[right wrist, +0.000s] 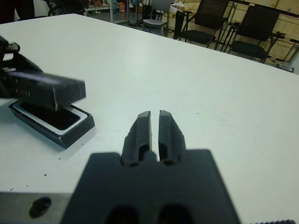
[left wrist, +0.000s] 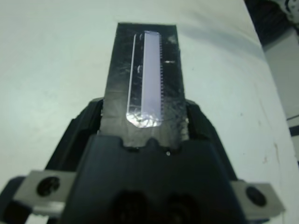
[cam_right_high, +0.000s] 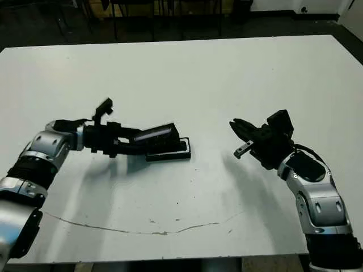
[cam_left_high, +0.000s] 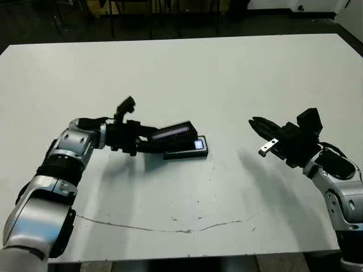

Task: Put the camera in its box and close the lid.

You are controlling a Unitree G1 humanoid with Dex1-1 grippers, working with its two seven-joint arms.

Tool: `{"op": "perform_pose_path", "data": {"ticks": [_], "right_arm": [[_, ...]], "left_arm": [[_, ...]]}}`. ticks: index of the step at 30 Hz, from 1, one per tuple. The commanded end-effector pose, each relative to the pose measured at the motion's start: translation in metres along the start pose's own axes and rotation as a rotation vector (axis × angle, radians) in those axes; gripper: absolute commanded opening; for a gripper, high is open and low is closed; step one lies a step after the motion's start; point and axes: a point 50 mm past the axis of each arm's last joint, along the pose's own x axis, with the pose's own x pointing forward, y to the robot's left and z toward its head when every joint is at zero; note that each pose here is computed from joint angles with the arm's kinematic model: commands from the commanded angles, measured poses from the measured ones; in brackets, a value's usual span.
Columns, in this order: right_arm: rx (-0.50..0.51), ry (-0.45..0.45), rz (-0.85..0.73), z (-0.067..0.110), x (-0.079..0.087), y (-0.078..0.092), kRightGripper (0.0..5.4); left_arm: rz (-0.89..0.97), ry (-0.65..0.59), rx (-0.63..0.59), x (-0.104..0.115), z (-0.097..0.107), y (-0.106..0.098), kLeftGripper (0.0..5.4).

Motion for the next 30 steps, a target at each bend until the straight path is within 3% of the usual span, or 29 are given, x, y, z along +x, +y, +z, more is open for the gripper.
{"op": "perform_pose_path", "data": {"ticks": [1,11,19,30], "right_arm": [[0.002,0.006,0.015,-0.004,0.002,0.001,0.00],[-0.002,0.016,0.025,-0.006,0.001,-0.001,0.00],[-0.005,0.036,0.020,-0.004,0.000,0.000,0.00],[-0.018,0.022,0.032,-0.002,-0.003,0.000,0.00]], "left_arm": [[0.011,0.062,0.018,0.002,-0.001,0.002,2.79],[-0.037,0.083,0.040,0.002,0.000,0.000,2.79],[-0.155,0.127,0.101,0.010,0.007,-0.013,2.79],[-0.194,0.227,0.091,0.030,-0.011,-0.014,2.79]]}}
